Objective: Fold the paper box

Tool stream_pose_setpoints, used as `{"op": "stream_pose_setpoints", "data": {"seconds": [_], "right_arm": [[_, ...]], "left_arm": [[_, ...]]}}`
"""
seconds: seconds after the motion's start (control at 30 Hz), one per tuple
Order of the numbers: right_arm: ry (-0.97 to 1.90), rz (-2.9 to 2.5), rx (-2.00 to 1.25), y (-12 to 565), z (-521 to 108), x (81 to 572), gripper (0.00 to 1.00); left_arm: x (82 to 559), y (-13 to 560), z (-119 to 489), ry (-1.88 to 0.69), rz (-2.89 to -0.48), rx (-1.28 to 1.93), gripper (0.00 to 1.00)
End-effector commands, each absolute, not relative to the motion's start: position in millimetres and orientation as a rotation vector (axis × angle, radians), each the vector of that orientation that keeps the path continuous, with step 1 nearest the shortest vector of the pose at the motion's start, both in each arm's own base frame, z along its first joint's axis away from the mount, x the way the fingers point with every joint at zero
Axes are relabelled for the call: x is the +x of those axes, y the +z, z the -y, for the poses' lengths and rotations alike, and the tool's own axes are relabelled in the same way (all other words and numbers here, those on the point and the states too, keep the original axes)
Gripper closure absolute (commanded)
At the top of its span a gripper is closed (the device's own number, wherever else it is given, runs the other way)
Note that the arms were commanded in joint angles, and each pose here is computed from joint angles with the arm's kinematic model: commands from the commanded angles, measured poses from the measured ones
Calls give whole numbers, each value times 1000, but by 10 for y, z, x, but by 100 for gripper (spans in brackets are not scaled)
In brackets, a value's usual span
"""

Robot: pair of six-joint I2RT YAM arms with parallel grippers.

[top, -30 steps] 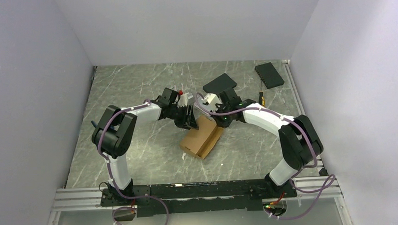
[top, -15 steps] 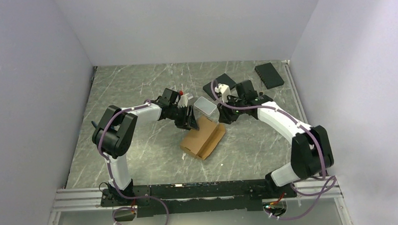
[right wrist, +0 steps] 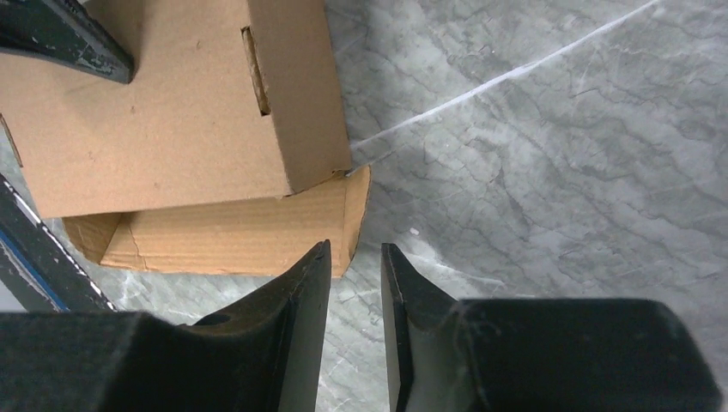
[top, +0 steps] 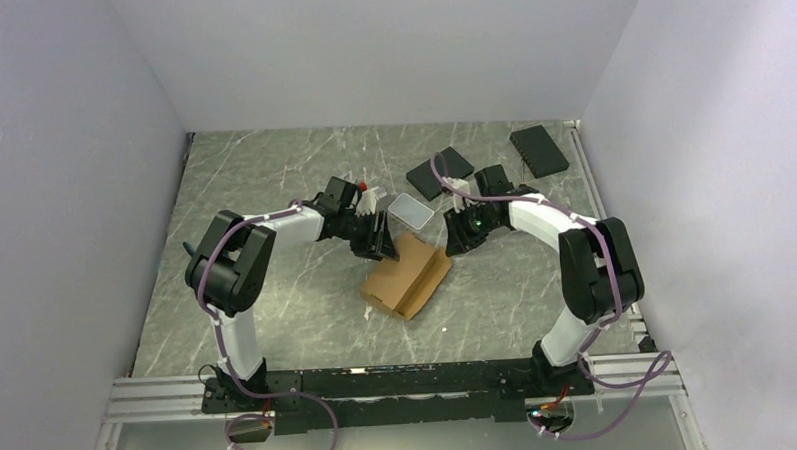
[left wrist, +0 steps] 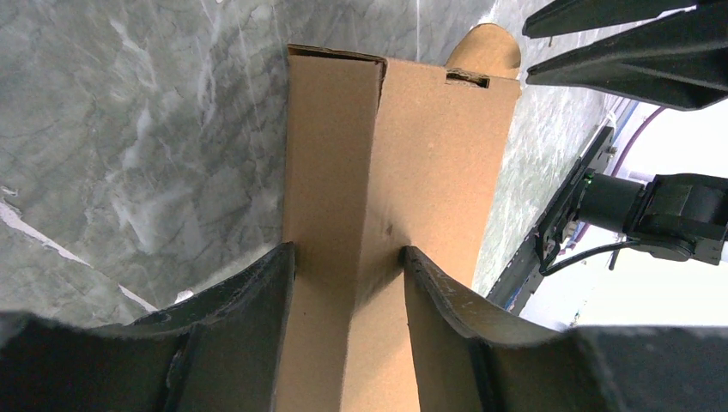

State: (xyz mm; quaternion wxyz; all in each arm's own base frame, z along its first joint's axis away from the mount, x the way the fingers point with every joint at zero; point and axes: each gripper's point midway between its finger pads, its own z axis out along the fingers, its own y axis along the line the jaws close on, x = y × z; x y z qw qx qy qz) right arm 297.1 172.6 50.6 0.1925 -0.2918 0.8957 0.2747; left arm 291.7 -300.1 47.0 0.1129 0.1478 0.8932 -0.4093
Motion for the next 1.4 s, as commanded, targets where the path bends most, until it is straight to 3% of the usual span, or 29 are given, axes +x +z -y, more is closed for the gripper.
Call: {"op": "stream_pose_setpoints", "data": {"seconds": [0.0,0.1,0.43,0.57,1.37], "right_arm": [[828,-2476,-739,562,-1787,3145,69],[880,-2475,-728,532,-1825,3142,70],[925,-2430,-756,576,-1878,3117,95],[953,-2377,-799,680,-1910,3074,100],[762,-2389,-1025,534,-1850,2868,100]], "left_arm": [[2777,203,2929,-1136,-2715,430,46],[2785,206,2937,-1140,-2711,430,46],[2772,192,2930,-1140,-2715,427,46],[2775,207,2932,-1140,-2714,427,46],[2811,152,2861,-1136,-2741,375,46]]}}
